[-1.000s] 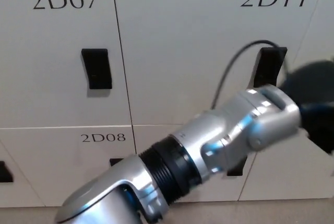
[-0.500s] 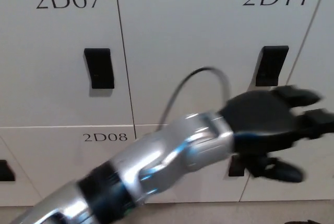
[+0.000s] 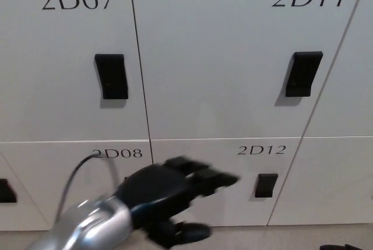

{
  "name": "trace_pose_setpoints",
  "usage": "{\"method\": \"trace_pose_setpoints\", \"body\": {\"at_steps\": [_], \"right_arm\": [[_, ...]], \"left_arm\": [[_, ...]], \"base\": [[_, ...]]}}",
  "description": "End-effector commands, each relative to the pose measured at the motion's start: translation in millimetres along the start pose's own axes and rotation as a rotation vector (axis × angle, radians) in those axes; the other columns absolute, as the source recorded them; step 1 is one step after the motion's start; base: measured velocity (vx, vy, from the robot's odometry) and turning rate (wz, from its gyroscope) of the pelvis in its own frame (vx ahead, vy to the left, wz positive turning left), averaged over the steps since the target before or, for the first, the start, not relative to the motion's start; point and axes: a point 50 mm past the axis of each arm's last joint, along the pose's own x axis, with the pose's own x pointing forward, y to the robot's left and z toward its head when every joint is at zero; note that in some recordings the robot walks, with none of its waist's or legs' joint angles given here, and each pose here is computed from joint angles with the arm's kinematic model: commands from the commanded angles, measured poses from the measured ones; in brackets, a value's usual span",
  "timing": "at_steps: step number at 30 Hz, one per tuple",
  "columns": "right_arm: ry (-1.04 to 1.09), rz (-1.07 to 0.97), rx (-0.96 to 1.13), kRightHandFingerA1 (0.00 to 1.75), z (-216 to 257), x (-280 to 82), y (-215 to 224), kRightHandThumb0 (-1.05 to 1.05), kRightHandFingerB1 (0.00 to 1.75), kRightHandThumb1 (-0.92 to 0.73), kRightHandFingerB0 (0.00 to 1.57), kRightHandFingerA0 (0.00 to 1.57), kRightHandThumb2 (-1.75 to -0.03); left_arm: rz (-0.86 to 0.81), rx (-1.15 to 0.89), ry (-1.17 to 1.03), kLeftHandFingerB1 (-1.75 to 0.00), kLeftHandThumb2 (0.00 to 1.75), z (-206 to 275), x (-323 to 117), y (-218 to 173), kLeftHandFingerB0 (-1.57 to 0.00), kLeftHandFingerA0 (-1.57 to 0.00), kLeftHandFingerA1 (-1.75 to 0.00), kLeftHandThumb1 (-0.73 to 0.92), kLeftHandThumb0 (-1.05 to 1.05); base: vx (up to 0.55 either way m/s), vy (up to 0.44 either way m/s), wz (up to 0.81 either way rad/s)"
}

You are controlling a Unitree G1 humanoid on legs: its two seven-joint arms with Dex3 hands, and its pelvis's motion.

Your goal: The robot uses its left hand to push the door of an open cabinet towards the right and closes it

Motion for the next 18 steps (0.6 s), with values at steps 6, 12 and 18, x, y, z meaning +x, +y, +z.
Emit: {"method": "trace_pose_setpoints", "body": {"at_steps": [6, 12, 18], "right_arm": [[0.056, -0.007, -0.044, 0.32, -5, 1, -7, -0.63, 0.28, -0.91, 0.19, 0.28, -0.69], [0.045, 0.005, -0.029, 0.33, -5, 0, -8, -0.62, 0.29, -0.92, 0.21, 0.25, -0.68], [0.058, 0.023, -0.055, 0.31, -5, 1, -9, -0.62, 0.29, -0.92, 0.21, 0.23, -0.68]], "left_arm": [[0.161, -0.185, 0.311, -0.27, 0.73, -73, -95, -22, -0.15, -0.20, -0.30, 0.91, -0.76], [0.307, -0.243, 0.527, -0.28, 0.71, -115, -131, -26, -0.19, -0.23, -0.31, 0.92, -0.73], [0.338, -0.284, 0.759, -0.28, 0.73, -146, -165, -41, -0.17, -0.25, -0.33, 0.92, -0.74]], "base": [[0.00, 0.000, 0.00], [0.00, 0.000, 0.00], [0.00, 0.000, 0.00]]}}
